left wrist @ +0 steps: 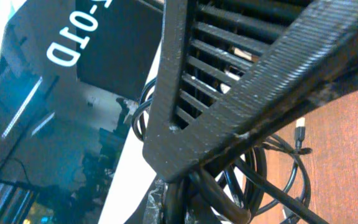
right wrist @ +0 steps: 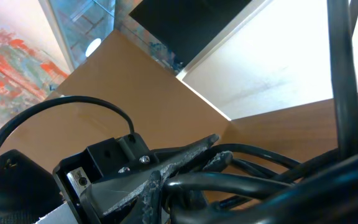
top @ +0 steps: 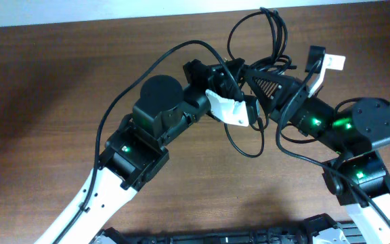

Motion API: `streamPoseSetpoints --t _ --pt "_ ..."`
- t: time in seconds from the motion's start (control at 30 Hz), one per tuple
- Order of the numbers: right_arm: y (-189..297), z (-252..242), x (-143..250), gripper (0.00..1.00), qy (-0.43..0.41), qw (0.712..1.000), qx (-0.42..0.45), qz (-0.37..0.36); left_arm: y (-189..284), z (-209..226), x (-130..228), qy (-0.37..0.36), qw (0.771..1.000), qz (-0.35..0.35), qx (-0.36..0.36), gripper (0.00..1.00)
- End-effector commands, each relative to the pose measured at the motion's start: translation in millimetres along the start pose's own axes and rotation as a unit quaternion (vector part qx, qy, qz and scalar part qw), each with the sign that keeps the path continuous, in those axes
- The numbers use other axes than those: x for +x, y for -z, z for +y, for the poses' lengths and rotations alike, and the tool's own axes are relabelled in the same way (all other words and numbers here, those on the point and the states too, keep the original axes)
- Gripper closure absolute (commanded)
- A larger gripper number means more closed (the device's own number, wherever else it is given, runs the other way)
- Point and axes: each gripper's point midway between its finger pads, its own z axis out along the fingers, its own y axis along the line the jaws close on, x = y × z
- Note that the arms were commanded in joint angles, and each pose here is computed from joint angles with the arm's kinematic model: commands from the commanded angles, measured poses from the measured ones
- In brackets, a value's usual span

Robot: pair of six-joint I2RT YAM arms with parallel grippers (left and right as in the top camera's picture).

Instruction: Untangle cables

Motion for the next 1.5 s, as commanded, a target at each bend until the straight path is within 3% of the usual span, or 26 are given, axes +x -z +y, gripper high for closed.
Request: streamPoseSetpoints --t 0.0,0.27,0.5,0.6,0.67,0.73,0.83,0.97,1.07,1.13,1.23,1.33,1.47 --pt "9.4 28.7 17.8 0.96 0.016 0.997 -0.050 0.049 26.1 64.8 84.6 0.051 0.973 0.180 -0.138 1.00" --pt "9.5 31.1 15.9 0.96 0.021 0.997 -0.055 0.045 37.3 76.4 110.3 0.158 0.952 0.192 -0.176 1.00" --pt "11.0 34.5 19.1 0.96 0.023 0.996 -0.063 0.054 36.2 78.1 106.5 0.223 0.942 0.168 -0.188 1.00" --pt "11.1 34.8 19.5 0.96 0.025 0.996 -0.064 0.055 28.0 68.9 92.6 0.228 0.953 0.131 -0.152 1.00" --pt "10.9 34.3 18.7 0.86 0.053 0.995 -0.063 0.051 21.1 59.8 75.4 0.229 0.963 0.086 -0.114 1.00" --pt "10.4 31.7 14.8 0.53 0.086 0.994 -0.057 0.039 15.9 45.4 51.9 0.229 0.971 0.027 -0.058 1.00" --pt "9.8 30.8 8.4 0.50 0.142 0.988 -0.051 0.019 15.1 27.5 23.8 0.230 0.972 -0.043 0.009 1.00" --pt "15.6 55.8 1.6 0.51 0.330 0.939 -0.092 -0.015 19.7 3.2 3.8 0.225 0.966 -0.093 0.081 1.00" --pt "24.0 67.3 1.6 0.65 0.462 0.881 -0.097 -0.038 20.9 -14.2 9.6 0.174 0.976 -0.081 0.108 1.00" --pt "28.6 70.3 3.6 0.66 0.518 0.849 -0.093 -0.043 22.1 -22.9 13.4 0.146 0.979 -0.074 0.121 1.00" --pt "31.2 57.1 14.8 0.50 0.574 0.816 -0.074 -0.018 22.9 -23.0 13.5 0.133 0.981 -0.075 0.121 1.00" --pt "31.9 39.6 27.5 0.46 0.602 0.796 -0.059 0.018 26.3 -19.0 10.3 0.101 0.985 -0.082 0.113 1.00" --pt "32.6 33.1 32.7 0.35 0.607 0.792 -0.055 0.032 34.3 -22.3 -4.8 0.033 0.984 -0.128 0.122 1.00"
